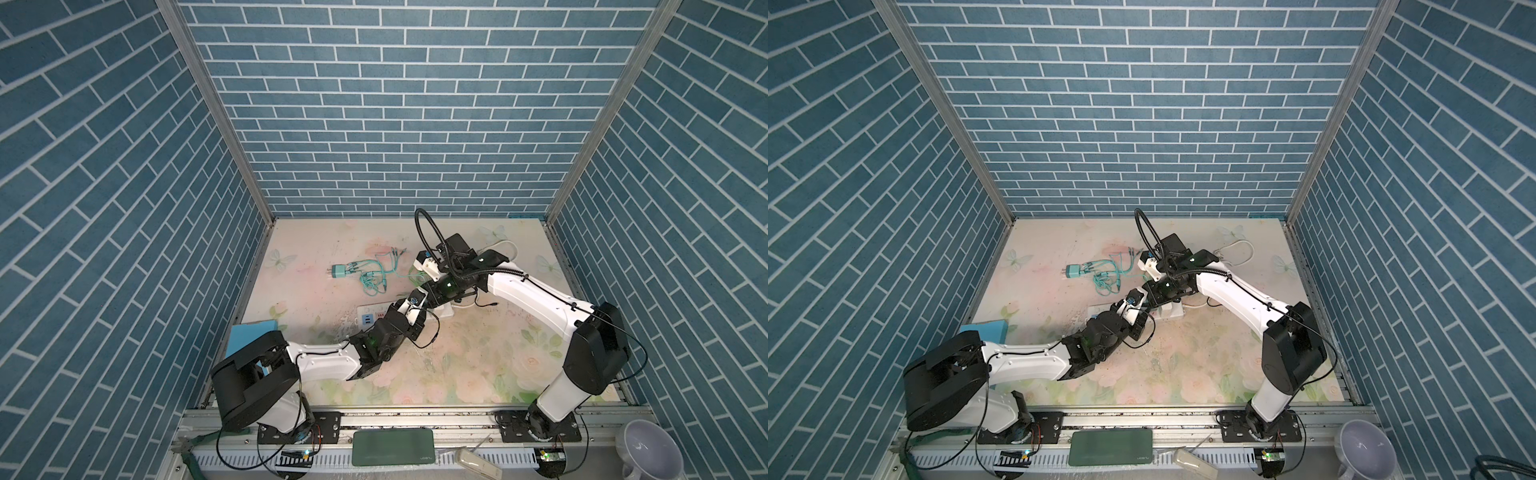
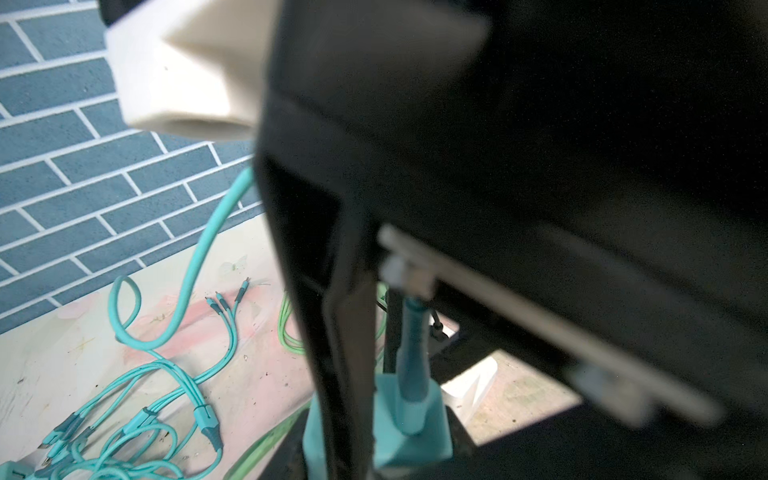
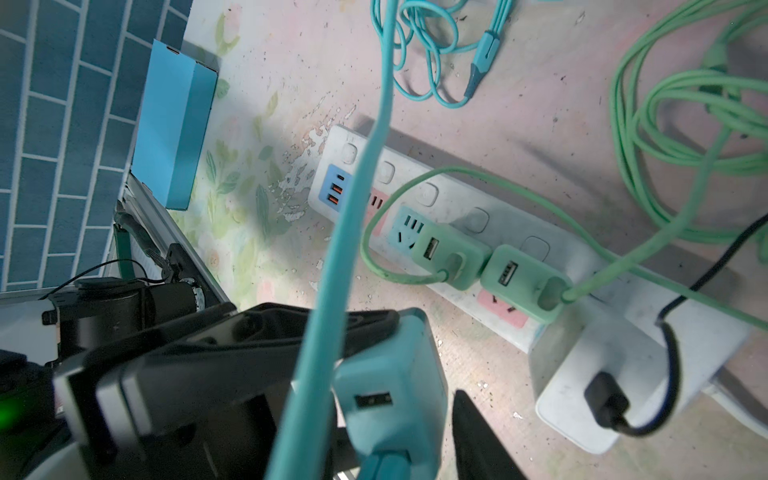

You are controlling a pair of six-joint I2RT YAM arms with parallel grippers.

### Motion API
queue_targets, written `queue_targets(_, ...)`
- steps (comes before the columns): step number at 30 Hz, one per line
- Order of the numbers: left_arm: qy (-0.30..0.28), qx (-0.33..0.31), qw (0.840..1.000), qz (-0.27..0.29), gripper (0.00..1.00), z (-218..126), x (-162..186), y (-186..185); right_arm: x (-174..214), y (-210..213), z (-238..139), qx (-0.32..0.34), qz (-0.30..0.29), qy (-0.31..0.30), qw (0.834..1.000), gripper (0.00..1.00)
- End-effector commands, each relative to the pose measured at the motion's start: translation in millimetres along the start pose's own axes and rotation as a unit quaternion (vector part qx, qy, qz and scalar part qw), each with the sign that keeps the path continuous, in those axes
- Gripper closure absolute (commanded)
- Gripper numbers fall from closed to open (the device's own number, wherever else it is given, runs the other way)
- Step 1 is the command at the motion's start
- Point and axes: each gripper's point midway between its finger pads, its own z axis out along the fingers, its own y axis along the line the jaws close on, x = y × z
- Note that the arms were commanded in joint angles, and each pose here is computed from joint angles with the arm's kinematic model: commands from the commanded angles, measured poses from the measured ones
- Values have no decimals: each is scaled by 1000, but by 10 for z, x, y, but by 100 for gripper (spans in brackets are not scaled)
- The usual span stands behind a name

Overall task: Insert the plug
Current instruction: 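Grasp the teal charger with the right gripper and open the left gripper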

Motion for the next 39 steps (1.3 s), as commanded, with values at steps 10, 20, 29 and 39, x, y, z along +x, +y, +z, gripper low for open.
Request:
queue_targets(10, -25, 1, 1000, -9, 97, -28, -199, 5, 42, 28, 55, -2, -33, 11, 999, 60)
queue_targets(20, -25, -4, 1000, -1, 96, -37, -229, 39, 150, -20, 58, 13, -33, 27, 999, 61)
queue_targets(29, -25, 2, 1000, -6, 92, -35, -210, 15, 95, -1, 102, 4, -33, 24, 999, 84)
queue_targets(39, -33, -25, 999, -4, 44, -100, -225, 142, -29, -32, 53, 25, -31, 13, 999, 98)
